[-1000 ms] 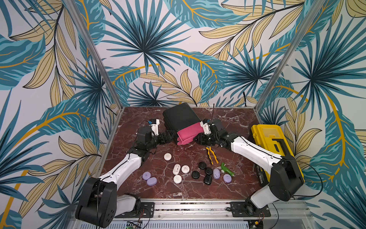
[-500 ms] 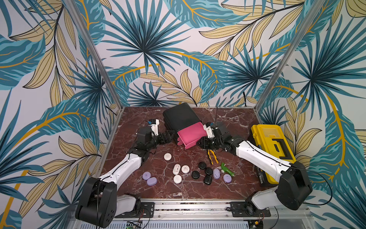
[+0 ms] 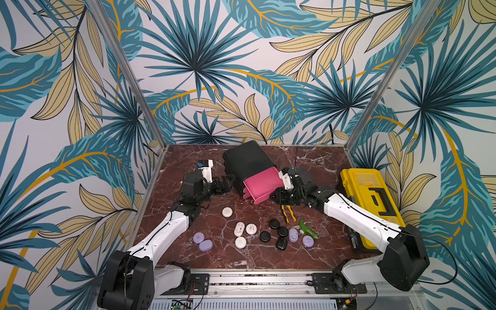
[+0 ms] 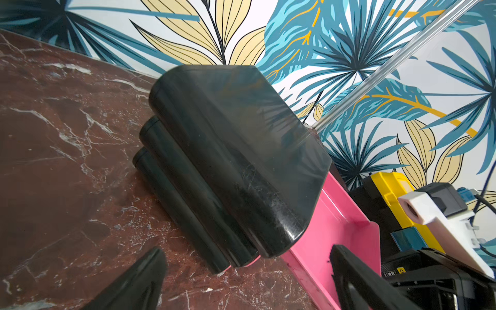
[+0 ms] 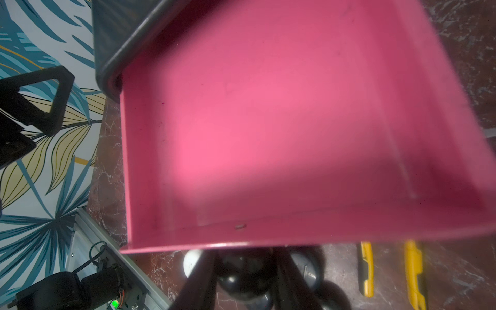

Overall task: Put the bluetooth earphones in the drawer according to color
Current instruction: Open the drawer in the storage box, then pick up the Bluetooth earphone from the center of the board.

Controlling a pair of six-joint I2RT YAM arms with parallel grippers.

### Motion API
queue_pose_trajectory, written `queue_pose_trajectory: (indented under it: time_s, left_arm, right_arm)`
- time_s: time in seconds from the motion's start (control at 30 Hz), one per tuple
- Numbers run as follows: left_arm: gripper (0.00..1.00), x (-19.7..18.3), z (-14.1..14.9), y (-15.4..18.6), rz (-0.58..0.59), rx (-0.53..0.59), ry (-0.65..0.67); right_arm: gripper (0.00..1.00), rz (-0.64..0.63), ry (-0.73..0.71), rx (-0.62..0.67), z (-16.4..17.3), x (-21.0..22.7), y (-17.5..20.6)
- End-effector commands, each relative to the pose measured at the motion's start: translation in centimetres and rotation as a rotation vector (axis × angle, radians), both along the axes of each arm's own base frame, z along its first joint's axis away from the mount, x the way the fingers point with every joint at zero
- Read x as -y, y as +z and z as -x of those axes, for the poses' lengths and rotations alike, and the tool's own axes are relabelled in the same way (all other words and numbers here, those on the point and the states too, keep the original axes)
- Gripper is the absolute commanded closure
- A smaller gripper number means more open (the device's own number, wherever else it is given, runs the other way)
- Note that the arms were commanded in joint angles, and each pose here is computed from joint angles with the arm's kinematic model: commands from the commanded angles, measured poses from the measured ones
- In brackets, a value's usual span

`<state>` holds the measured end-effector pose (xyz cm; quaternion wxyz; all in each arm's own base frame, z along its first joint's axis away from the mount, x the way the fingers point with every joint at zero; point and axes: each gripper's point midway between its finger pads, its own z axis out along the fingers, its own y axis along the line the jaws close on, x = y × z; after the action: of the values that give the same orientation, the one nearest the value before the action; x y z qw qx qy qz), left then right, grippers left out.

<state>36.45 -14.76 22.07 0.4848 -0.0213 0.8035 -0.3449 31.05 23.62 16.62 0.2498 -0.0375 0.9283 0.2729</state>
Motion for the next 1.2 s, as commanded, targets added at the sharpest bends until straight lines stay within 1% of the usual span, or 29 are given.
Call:
queue_pose_trajectory:
  time_s: [0.0, 0.07, 0.13, 0.3, 0.47, 0.67, 0.73, 0.87, 1.0, 1.17]
  left_arm:
    - [0.00, -0.6, 0.4, -0.8, -0.029, -0.008, 0.016]
    - [0.00, -0.6, 0.4, -0.9, -0.028, -0.009, 0.016]
    - [0.00, -0.7, 0.5, -0.7, -0.026, -0.004, 0.017]
    - [0.00, -0.7, 0.8, -0.3, -0.014, -0.002, 0.021]
    - [0.00, -0.2, 2.1, 0.2, 0.056, -0.028, -0.013]
    - [0.00, 0.7, 5.0, -0.3, 0.130, -0.082, -0.076]
    - [0.00, 1.0, 5.7, -0.7, 0.137, -0.109, -0.097]
    - [0.00, 1.1, 7.7, -1.1, 0.145, -0.142, -0.120]
    - [0.00, 1.3, 9.9, -1.5, 0.134, -0.165, -0.147]
    - [0.00, 1.0, 12.3, -2.6, 0.131, -0.214, -0.157]
  right_arm:
    - [0.66, 0.016, -0.012, 0.003, -0.1, 0.3, -0.4]
    - [0.65, 0.018, -0.011, -0.003, -0.1, 0.2, -0.7]
    - [0.61, 0.017, -0.012, -0.002, -0.1, 0.3, -0.6]
    - [0.48, 0.008, -0.012, 0.015, 0.2, 0.4, 0.3]
    - [0.40, 0.015, -0.016, 0.030, 0.7, 1.0, 1.0]
    - [0.36, 0.020, -0.015, 0.053, 0.7, 1.3, 1.5]
    - [0.36, 0.035, -0.016, 0.041, 0.5, 1.2, 1.2]
    - [0.37, 0.002, -0.021, 0.058, 0.8, 1.2, 2.7]
    - [0.34, 0.003, -0.050, 0.087, 2.0, 2.6, 3.7]
    - [0.33, 0.012, -0.087, 0.062, 4.2, 4.4, 2.8]
